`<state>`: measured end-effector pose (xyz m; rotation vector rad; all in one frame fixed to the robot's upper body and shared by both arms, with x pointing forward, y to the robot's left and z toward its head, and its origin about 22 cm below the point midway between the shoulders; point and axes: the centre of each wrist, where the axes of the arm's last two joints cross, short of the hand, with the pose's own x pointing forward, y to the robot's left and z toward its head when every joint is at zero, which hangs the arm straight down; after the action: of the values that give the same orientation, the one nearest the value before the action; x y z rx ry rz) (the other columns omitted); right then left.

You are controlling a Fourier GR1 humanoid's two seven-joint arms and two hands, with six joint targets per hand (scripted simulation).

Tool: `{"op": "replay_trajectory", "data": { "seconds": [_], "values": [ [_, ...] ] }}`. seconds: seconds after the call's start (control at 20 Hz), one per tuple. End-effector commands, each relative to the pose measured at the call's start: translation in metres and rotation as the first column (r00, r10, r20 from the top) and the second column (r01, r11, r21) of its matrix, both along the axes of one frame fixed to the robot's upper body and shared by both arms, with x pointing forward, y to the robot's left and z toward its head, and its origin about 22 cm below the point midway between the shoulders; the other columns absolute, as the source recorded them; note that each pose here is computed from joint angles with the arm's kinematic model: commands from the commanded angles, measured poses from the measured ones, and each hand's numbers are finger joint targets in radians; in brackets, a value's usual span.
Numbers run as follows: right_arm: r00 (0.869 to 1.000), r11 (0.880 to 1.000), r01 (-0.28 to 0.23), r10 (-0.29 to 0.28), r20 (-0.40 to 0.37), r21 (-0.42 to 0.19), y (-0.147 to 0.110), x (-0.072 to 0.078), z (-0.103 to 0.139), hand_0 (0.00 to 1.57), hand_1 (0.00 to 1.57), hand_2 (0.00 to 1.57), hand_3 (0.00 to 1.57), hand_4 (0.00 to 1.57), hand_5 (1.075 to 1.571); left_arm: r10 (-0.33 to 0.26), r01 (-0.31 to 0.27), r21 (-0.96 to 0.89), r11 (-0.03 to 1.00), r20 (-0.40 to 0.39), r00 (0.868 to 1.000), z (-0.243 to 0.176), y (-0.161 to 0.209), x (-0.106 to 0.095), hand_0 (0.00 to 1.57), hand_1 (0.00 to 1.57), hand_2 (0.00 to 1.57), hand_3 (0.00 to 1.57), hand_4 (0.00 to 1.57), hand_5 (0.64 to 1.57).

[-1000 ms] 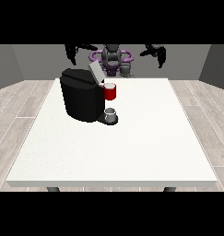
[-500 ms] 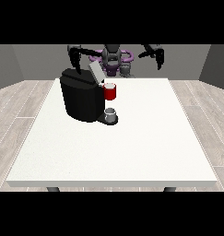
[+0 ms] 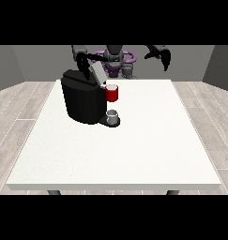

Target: Insert the coffee pod into the coffee machine and close the lid

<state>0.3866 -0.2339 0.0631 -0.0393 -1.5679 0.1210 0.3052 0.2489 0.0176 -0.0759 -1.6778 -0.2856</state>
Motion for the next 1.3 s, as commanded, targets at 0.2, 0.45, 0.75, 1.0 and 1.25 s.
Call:
{"op": "replay_trajectory", "data": {
  "seconds": [0.2,0.45,0.75,1.0,1.25],
  "values": [
    [0.999,0.999,-0.037,0.038,0.038,-0.035,0.009,0.009,0.007,0.0,0.0,0.0,0.0,0.2,1.571,0.041,-0.041,0.038,0.998,0.019,0.999,0.004,0.015,-0.014,0.0,0.0,0.0,0.0,0.31,1.571],
    [0.989,0.991,-0.094,0.104,0.104,-0.095,0.044,0.026,0.051,0.0,0.0,0.0,0.0,0.16,1.571,0.02,-0.021,0.052,0.998,0.024,1.0,0.011,0.003,-0.003,0.0,0.0,0.0,0.0,0.35,1.571],
    [0.98,0.979,-0.148,0.163,0.11,-0.137,0.065,0.027,0.063,0.0,0.0,0.0,0.0,0.0,1.571,0.019,-0.02,0.037,0.999,0.022,1.0,0.011,-0.019,0.0,0.0,0.0,0.0,0.0,0.36,1.571],
    [0.971,0.974,-0.143,0.172,0.163,-0.176,0.074,0.033,0.1,0.0,0.0,0.0,0.0,0.0,1.571,-0.018,0.014,0.057,0.998,0.057,0.998,0.023,-0.018,0.009,0.0,0.0,0.0,0.0,0.33,1.571],
    [0.972,0.961,-0.081,0.135,0.192,-0.265,0.071,0.034,0.116,0.0,0.0,0.0,0.0,0.08,1.571,-0.071,0.068,0.06,0.996,0.046,0.996,0.016,-0.027,0.002,0.0,0.0,0.0,0.0,0.34,1.571]
  ]
}}
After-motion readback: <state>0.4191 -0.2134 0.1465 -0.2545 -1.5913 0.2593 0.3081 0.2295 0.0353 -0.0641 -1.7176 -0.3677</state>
